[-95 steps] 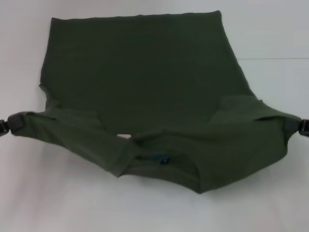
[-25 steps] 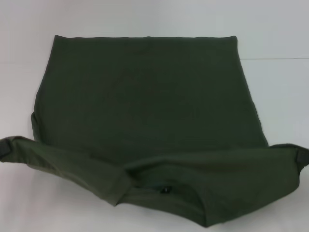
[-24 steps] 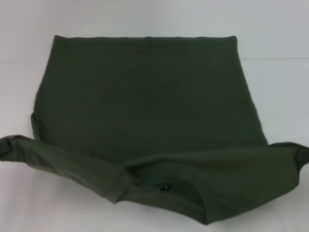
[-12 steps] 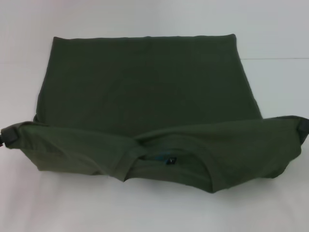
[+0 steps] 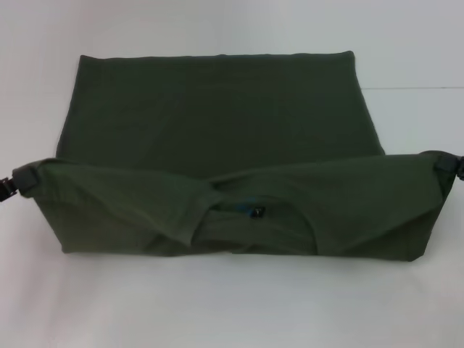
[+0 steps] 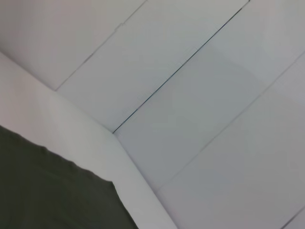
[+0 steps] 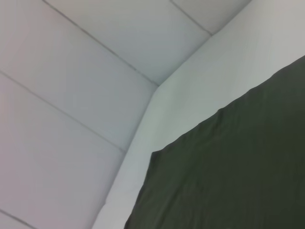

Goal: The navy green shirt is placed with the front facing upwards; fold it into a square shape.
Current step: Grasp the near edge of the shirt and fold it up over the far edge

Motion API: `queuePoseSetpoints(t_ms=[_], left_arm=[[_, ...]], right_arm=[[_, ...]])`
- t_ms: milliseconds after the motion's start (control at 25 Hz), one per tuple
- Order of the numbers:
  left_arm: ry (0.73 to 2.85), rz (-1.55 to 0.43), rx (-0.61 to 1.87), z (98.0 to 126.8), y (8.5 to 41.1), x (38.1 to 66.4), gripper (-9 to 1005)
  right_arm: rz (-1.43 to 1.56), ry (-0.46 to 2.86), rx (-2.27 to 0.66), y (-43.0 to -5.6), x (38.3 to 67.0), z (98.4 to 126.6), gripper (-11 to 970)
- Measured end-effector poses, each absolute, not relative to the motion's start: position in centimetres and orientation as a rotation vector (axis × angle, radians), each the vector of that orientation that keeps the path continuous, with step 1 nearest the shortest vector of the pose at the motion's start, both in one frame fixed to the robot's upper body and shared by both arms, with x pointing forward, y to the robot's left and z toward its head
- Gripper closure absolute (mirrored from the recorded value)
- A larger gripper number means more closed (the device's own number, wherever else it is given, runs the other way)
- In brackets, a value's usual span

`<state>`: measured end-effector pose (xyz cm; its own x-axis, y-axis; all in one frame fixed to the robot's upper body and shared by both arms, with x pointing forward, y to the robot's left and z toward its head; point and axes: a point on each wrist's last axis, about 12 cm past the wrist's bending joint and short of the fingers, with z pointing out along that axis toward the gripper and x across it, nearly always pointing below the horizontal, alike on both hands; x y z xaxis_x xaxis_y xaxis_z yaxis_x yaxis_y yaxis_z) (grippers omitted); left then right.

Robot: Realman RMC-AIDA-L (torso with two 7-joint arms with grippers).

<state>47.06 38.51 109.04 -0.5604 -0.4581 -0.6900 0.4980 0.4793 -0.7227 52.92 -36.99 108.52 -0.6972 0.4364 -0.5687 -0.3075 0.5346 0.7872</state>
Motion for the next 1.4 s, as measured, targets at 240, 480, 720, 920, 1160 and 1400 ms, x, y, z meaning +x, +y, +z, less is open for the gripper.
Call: queuePoseSetpoints(t_ms=[240, 480, 720, 920, 1160, 1400], left_arm=[[1.744, -1.206, 0.04, 108.9, 37.4, 48.9, 942], [1.748, -1.144, 0.035, 108.6, 36.2, 50.8, 941], [1.727, -1.093, 0.014, 108.8, 35.7, 52.3, 941], [1.711, -1.058, 0.008, 108.9, 35.5, 53.1, 940], [1.708, -1.015, 0.023, 108.9, 34.5, 54.3, 940], [1.704, -0.963, 0.017, 108.9, 33.6, 55.6, 939]], right_arm=[[1.185, 1.986, 0.151, -36.8, 53.9, 108.4, 946], [1.165, 1.973, 0.177, -36.5, 54.5, 108.3, 946], [1.127, 1.98, 0.21, -36.0, 55.2, 107.9, 945], [1.104, 1.975, 0.229, -35.8, 55.8, 107.8, 945], [1.084, 1.975, 0.239, -34.6, 56.9, 107.8, 945], [1.055, 1.98, 0.254, -33.4, 58.3, 107.7, 946]])
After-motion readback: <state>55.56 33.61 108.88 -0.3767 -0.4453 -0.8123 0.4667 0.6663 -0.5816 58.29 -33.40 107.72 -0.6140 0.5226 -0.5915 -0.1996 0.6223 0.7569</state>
